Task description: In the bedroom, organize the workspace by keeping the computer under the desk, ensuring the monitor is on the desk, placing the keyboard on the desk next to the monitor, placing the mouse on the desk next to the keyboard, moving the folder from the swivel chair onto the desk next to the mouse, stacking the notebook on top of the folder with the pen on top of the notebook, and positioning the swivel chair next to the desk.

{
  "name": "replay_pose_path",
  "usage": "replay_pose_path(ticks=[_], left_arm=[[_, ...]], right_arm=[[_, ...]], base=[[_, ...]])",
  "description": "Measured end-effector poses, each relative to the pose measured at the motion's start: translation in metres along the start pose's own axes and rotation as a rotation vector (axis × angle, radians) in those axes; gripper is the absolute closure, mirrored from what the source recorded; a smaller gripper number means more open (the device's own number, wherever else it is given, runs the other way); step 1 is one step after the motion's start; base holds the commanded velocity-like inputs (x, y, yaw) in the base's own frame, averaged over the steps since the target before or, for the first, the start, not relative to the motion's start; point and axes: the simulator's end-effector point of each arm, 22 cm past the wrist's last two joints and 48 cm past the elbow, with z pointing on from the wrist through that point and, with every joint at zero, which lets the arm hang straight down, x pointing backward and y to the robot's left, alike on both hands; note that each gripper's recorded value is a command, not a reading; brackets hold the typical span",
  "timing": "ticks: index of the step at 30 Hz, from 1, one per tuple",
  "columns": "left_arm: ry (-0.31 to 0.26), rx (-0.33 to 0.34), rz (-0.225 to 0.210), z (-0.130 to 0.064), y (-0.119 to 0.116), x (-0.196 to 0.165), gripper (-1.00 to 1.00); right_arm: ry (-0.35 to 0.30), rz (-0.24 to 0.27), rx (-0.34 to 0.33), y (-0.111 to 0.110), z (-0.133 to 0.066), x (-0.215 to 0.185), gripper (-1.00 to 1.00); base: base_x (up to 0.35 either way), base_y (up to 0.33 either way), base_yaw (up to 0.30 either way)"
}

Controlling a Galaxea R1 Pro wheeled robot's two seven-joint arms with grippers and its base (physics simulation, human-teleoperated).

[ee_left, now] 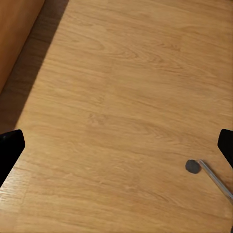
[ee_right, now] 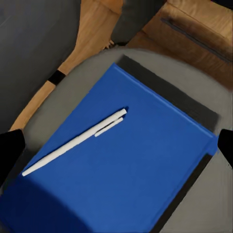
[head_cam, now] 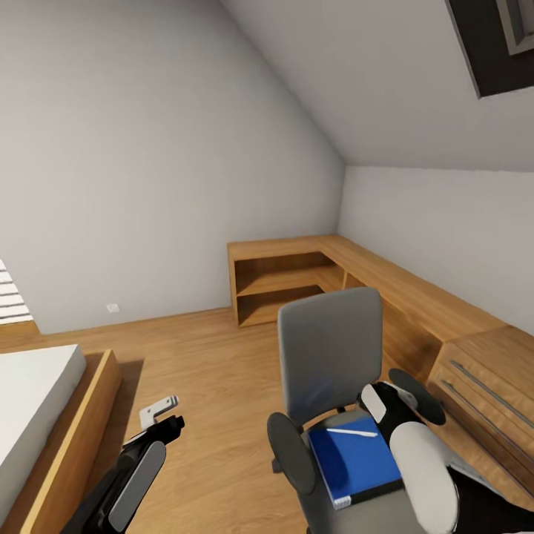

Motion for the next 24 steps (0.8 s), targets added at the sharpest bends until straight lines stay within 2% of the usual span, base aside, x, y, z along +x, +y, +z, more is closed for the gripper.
replay_pose_path(ticks=[2,5,6,10,18,24], left_arm=[[0.001,0.0,0.0,0.002,0.0,0.002,-1.0],[0.001,0.001,0.0,0.006,0.001,0.005,-1.0],[0.001,0.001,0.0,0.007,0.001,0.007,-1.0],[0.001,0.001,0.0,0.011,0.002,0.011,-1.0],[-0.01,0.006,-0.003,0.019,0.002,0.015,-1.0],[-0.09,0.082,-0.031,0.0,-0.019,-0.01,-1.0]], right_arm=[[0.005,0.016,-0.003,0.002,0.001,-0.002,-1.0],[0.051,0.105,-0.032,0.01,0.004,0.008,-1.0],[0.079,0.154,-0.048,0.014,0.005,0.014,-1.0],[0.117,0.213,-0.047,0.017,0.009,0.026,-1.0],[0.131,0.229,-0.022,0.013,0.018,0.038,-1.0],[0.127,0.232,-0.012,0.009,0.026,0.041,-1.0]], base=[[0.0,0.0,0.0],[0.0,0.0,0.0],[0.0,0.0,0.0],[0.0,0.0,0.0],[0.0,0.0,0.0],[0.0,0.0,0.0]])
